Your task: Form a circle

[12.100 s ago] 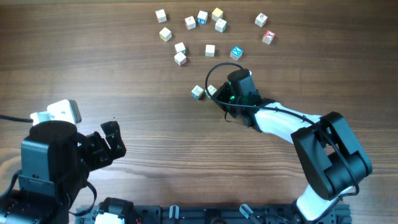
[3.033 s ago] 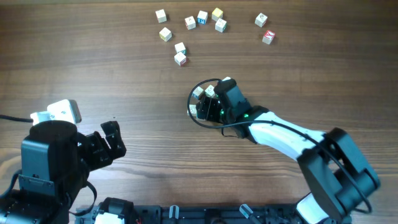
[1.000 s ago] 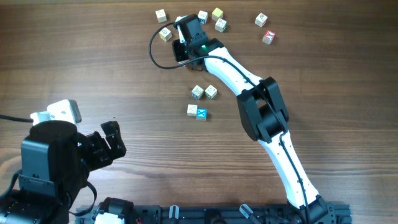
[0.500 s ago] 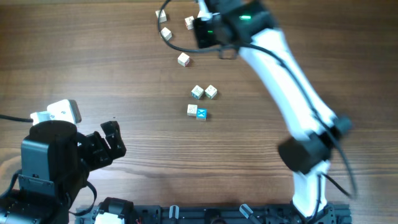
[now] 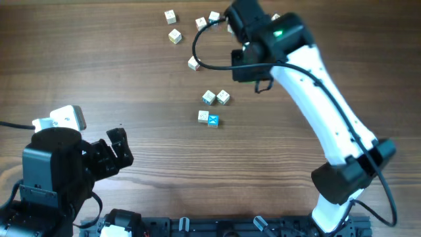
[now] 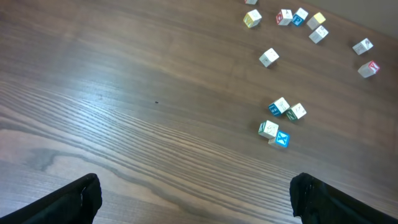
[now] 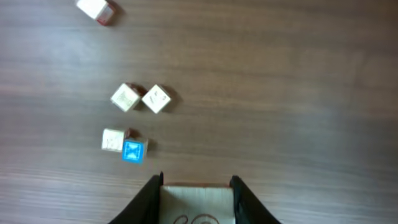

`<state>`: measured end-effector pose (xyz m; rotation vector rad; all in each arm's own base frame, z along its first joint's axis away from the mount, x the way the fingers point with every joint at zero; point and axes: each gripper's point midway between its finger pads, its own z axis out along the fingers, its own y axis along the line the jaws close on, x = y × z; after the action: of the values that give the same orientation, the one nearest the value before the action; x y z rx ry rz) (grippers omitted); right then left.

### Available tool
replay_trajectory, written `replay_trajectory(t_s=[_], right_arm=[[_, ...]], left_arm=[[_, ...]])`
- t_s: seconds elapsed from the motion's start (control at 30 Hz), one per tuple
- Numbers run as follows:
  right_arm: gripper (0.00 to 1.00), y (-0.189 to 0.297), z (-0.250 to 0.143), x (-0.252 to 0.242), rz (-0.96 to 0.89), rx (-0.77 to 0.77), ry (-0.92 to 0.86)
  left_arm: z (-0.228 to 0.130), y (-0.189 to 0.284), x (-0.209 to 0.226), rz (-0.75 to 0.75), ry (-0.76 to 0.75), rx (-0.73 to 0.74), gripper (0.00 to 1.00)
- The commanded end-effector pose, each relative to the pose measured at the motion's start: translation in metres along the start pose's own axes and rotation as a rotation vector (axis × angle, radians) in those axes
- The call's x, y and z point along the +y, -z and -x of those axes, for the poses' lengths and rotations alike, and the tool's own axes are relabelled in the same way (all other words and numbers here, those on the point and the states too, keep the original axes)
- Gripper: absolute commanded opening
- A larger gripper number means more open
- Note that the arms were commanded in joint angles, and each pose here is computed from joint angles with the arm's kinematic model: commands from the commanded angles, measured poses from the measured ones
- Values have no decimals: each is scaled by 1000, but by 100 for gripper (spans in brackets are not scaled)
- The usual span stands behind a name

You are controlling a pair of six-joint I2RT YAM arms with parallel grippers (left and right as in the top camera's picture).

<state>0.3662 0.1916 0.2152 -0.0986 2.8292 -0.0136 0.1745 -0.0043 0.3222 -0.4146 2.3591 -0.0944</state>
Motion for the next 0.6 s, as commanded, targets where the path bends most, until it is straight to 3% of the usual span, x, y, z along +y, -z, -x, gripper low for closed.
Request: replay_trajectory(t_s=[0.0,0.1,0.23,0.47,0.57], right_arm=[[13,-73,-39,7,1,154,-89],[13,-124,-65,36,167,211,-102],[13,-168,-82,43,219,185,-203],[14,-190,-83,37,195,130,-353],[26,-190,-78,38,204,113,-359]], left_arm=[[2,0,3,15,11,-9,100],[2,0,3,15,11,-10,100],[2,0,3,15,11,-9,100],[2,0,3,15,11,-9,100],[2,0,3,15,11,-10,100]])
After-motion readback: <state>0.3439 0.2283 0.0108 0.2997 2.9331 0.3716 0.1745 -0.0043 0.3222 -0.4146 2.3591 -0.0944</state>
